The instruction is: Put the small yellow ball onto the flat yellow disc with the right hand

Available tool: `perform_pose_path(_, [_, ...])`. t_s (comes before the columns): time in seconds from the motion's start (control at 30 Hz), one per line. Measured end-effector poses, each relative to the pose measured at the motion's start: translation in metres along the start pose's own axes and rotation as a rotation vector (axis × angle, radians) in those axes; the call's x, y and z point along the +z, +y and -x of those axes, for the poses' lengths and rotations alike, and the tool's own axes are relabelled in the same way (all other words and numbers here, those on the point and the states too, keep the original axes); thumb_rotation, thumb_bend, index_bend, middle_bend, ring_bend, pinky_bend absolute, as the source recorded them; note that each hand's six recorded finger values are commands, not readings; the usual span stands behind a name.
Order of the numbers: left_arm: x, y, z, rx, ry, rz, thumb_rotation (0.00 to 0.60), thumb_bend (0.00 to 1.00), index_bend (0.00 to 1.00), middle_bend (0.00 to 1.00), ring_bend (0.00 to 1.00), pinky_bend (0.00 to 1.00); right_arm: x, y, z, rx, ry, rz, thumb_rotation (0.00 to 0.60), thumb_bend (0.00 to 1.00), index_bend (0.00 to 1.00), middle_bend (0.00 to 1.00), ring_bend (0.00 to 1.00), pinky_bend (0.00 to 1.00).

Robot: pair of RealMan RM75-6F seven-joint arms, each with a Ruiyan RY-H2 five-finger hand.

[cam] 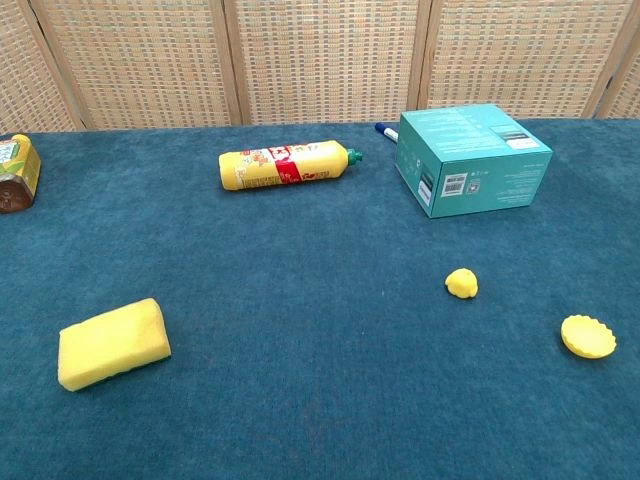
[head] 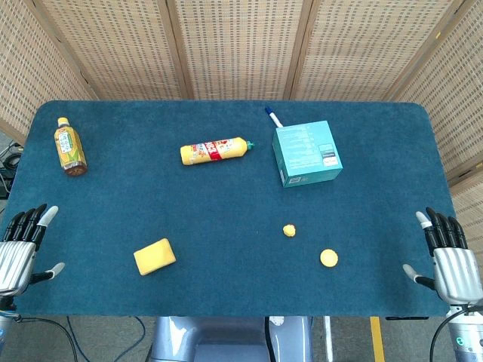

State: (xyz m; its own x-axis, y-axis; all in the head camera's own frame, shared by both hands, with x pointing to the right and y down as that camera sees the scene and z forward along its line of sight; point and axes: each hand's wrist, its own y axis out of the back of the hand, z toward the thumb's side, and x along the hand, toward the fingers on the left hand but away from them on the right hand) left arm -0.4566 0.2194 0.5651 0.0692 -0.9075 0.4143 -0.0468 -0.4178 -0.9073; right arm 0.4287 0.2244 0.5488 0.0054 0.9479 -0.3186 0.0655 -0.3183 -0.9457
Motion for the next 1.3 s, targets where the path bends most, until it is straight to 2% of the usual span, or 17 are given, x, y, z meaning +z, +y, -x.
perform_pose_path(0.47, [0.001, 0.005, 0.003, 0.017, 0.000, -0.002, 0.600, 0.14, 0.00, 0.00, 0.00, 0.04, -0.001, 0.001, -0.001, 0.009, 0.003, 0.027, 0.600, 0.00, 0.10, 0.00, 0.00, 0.00])
perform_pose_path(0.77, [-0.001, 0.008, 0.006, 0.034, 0.010, 0.001, 0.600, 0.14, 0.00, 0.00, 0.00, 0.04, 0.017, -0.002, 0.000, 0.029, 0.056, 0.059, 0.600, 0.00, 0.17, 0.00, 0.00, 0.02])
perform_pose_path(0.97, [-0.004, 0.012, 0.007, 0.049, 0.019, 0.008, 0.600, 0.14, 0.00, 0.00, 0.00, 0.04, 0.051, -0.006, 0.011, 0.057, 0.130, 0.068, 0.600, 0.00, 0.27, 0.00, 0.00, 0.07])
perform_pose_path(1.13, [-0.007, 0.013, 0.007, 0.053, 0.023, 0.013, 0.600, 0.14, 0.00, 0.00, 0.00, 0.04, 0.098, -0.008, 0.031, 0.082, 0.213, 0.068, 0.600, 0.00, 0.34, 0.04, 0.00, 0.09])
perform_pose_path(1.3, [-0.007, 0.011, 0.006, 0.045, 0.020, 0.015, 0.600, 0.14, 0.00, 0.00, 0.00, 0.04, 0.141, -0.019, 0.052, 0.114, 0.251, 0.057, 0.600, 0.00, 0.37, 0.05, 0.00, 0.10])
